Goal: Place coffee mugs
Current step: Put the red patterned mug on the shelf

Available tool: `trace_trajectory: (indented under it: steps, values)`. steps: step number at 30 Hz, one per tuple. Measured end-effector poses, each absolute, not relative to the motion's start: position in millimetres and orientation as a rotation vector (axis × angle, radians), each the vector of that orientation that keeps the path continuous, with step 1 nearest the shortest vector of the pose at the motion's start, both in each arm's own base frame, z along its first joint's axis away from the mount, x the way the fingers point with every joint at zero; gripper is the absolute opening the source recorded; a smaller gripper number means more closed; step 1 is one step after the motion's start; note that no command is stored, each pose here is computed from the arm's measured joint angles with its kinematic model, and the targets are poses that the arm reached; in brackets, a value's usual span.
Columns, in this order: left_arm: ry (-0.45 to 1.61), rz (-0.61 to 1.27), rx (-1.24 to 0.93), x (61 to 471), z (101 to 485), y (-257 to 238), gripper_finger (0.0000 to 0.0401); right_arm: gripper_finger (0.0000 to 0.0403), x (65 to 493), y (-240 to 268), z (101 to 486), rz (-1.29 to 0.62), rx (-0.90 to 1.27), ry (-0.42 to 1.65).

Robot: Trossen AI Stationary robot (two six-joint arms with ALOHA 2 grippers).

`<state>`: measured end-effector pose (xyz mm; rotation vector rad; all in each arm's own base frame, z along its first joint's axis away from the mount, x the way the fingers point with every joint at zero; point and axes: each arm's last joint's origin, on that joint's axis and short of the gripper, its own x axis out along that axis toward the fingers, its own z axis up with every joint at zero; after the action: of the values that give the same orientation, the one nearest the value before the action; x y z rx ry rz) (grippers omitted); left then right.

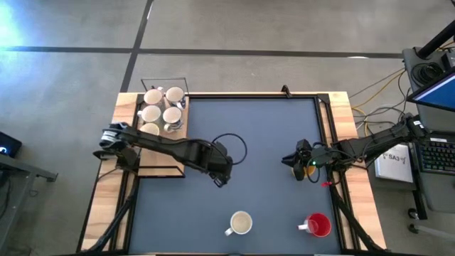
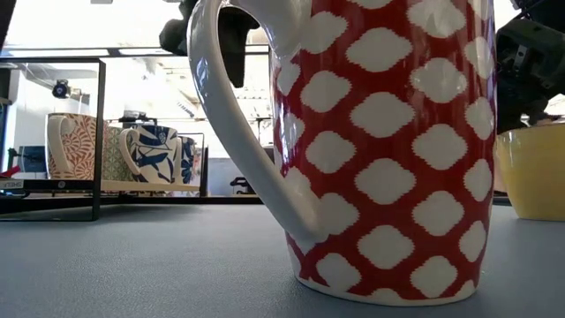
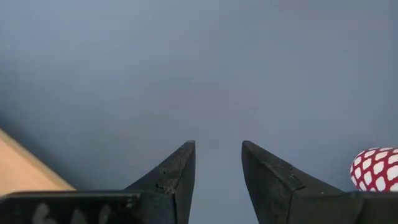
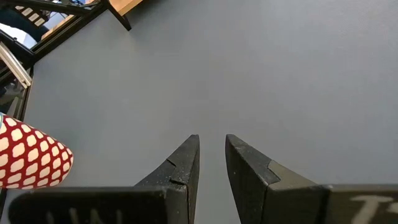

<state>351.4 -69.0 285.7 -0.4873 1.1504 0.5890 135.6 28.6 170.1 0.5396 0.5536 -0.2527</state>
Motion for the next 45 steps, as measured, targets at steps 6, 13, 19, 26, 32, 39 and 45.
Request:
trace_trajectory:
  steps: [6, 13, 19, 26, 32, 39, 45]
  values:
    - [1.161, 0.484, -0.453, 359.2, 281.3, -72.3, 0.0114, 0.0068, 135.6, 28.5, 170.1, -0.253, 0.540, 0.553]
    - [1.197, 0.361, -0.377, 361.7, 276.9, -82.8, 0.0114, 0.0068, 135.6, 28.6, 170.1, -0.253, 0.540, 0.553]
    - [1.178, 0.261, -0.322, 366.5, 270.7, -104.0, 0.0114, 0.0068, 135.7, 28.6, 170.1, -0.253, 0.540, 0.553]
    - [1.159, 0.137, -0.359, 375.6, 256.4, -135.2, 0.0114, 0.0068, 135.7, 28.6, 170.1, -0.253, 0.540, 0.553]
    - [1.091, 0.097, -0.459, 381.7, 255.6, -151.9, 0.0114, 0.0068, 135.7, 28.6, 170.1, -0.253, 0.540, 0.554]
    - [1.002, 0.054, -0.553, 385.7, 259.7, -169.9, 0.0114, 0.0068, 135.7, 28.5, 170.1, -0.253, 0.540, 0.554]
    - [1.003, 0.068, -0.569, 388.3, 249.9, -178.7, 0.0114, 0.0068, 135.6, 28.6, 170.1, -0.253, 0.540, 0.553]
